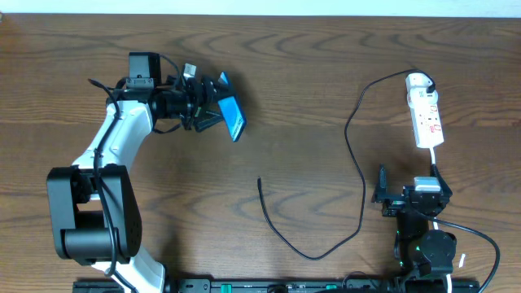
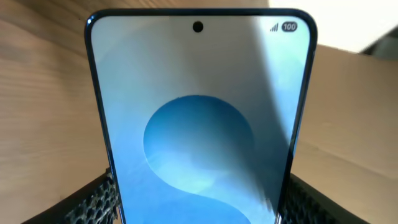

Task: Plug charger to phone and switch on socket
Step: 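Lift the phone upright with the left gripper, then hold the phone raised and tilt it toward the table center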

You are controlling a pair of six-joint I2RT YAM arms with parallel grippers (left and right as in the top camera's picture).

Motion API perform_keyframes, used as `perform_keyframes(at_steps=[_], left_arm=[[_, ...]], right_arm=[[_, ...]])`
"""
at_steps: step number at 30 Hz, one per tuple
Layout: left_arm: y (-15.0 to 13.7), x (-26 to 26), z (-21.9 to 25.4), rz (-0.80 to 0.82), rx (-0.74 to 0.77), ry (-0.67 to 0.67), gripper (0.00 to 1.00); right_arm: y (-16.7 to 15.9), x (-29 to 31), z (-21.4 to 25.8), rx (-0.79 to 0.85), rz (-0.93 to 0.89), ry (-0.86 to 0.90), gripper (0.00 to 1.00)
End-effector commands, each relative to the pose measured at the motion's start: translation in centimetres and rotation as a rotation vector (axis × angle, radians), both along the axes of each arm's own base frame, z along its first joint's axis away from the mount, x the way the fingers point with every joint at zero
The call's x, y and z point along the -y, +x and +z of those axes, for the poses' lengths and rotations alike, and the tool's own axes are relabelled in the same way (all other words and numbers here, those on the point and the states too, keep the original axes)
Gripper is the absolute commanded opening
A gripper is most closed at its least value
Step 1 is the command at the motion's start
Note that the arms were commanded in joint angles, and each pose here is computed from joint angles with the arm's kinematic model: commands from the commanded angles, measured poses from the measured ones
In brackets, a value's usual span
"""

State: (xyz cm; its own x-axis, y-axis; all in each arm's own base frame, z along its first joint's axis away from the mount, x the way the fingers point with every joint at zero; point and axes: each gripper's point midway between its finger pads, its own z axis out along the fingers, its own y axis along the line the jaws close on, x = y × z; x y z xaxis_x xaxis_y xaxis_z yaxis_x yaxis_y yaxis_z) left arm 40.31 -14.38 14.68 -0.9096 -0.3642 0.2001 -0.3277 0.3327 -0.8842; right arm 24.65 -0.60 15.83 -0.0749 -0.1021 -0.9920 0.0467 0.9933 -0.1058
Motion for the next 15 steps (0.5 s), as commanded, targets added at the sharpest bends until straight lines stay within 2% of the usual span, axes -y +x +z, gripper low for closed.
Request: perform_keyframes(at_steps=[1, 9, 15], left_arm=[[-0.8, 1.1, 3.6, -0.009, -0.106, -0.178, 0.08], [-0.5, 1.7, 6.1, -0.03, -0.165, -0.302, 0.08], [0.0, 1.7, 7.2, -0.017, -0.221, -0.347, 0.08]], right_arm=[[0.0, -0.3, 0.0, 0.001, 0.014, -0.013, 0.99], [0.0, -0.3, 0.0, 0.001, 0.014, -0.013, 0.99], [0.0, -0.3, 0.0, 0.001, 0.014, -0.013, 0.99]])
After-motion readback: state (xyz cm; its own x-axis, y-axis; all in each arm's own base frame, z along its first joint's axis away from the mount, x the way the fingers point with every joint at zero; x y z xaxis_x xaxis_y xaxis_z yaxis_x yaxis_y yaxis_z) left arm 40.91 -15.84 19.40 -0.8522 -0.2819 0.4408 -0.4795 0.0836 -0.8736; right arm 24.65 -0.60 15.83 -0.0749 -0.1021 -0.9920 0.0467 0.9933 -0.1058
